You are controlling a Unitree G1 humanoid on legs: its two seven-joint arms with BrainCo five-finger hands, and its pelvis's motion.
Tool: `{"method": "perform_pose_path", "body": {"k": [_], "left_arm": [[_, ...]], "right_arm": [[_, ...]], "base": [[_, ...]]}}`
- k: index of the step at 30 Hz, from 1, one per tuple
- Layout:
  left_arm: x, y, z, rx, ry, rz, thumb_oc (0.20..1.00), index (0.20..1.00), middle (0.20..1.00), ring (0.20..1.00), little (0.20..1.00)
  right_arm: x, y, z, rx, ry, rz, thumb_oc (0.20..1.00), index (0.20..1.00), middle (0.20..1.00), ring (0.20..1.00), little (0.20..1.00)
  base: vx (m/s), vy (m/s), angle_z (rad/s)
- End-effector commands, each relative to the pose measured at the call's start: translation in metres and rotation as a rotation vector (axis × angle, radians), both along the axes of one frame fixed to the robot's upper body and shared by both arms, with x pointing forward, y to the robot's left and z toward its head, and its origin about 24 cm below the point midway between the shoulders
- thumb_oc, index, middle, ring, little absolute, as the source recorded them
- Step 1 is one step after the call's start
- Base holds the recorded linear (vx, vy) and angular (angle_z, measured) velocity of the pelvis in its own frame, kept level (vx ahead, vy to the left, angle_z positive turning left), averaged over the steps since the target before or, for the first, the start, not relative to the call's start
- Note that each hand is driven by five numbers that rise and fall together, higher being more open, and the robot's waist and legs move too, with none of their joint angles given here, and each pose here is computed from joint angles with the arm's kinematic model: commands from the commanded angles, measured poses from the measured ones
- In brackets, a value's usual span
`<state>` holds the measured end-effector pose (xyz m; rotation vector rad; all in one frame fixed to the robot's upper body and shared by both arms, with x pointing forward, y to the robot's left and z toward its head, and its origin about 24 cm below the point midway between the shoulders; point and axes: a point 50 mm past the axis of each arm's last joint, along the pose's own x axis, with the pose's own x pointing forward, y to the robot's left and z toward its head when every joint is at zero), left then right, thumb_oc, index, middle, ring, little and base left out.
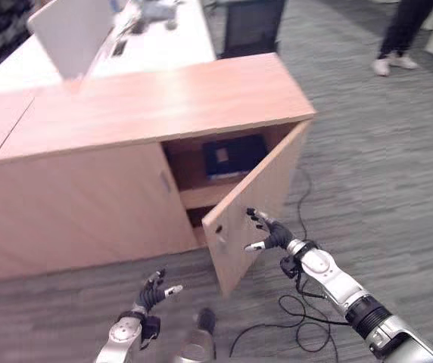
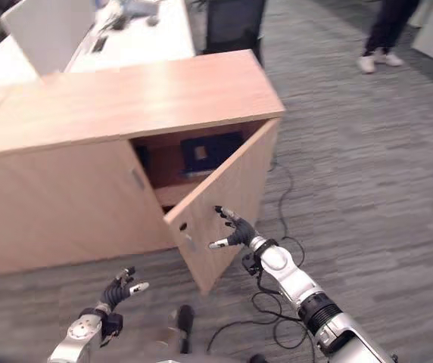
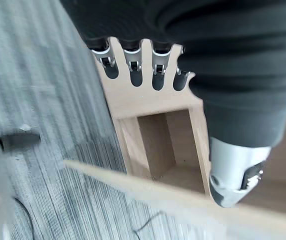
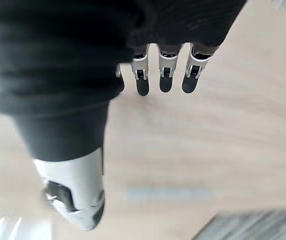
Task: Put the empty folder in the office cabinet
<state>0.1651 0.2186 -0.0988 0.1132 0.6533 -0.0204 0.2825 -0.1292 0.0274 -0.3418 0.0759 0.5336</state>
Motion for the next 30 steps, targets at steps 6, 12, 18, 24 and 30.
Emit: {"method": "perform_pose_path", "body": {"k": [6,12,18,24,30], "left_arm": [[0.017,0.009,0.016,0.077,-0.078,-0.092,1.0,1.0,1.0,1.0,1.0],[0.026,0.013,0.024,0.116,-0.103,-0.148,1.0,1.0,1.0,1.0,1.0],[0.032,0.018,0.03,0.129,-0.12,-0.17,1.0,1.0,1.0,1.0,1.0],[0.03,0.011,0.025,0.111,-0.098,-0.194,1.0,1.0,1.0,1.0,1.0],[0.021,0.007,0.019,0.09,-0.069,-0.196,1.0,1.0,1.0,1.0,1.0]], "right_arm": [[0.029,0.001,0.046,0.21,-0.187,-0.147,1.0,1.0,1.0,1.0,1.0],[0.049,-0.022,0.051,0.191,-0.207,-0.322,1.0,1.0,1.0,1.0,1.0],[0.066,-0.062,0.058,0.119,-0.224,-0.491,1.0,1.0,1.0,1.0,1.0],[0.079,-0.122,0.069,0.039,-0.193,-0.706,1.0,1.0,1.0,1.0,1.0],[0.082,-0.145,0.066,-0.029,-0.124,-0.786,1.0,1.0,1.0,1.0,1.0]], "base": [[0.09,0.189,0.6],[0.08,0.176,0.4],[0.12,-0.001,0.24],[0.08,-0.043,0.68],[0.02,-0.05,0.15]]}}
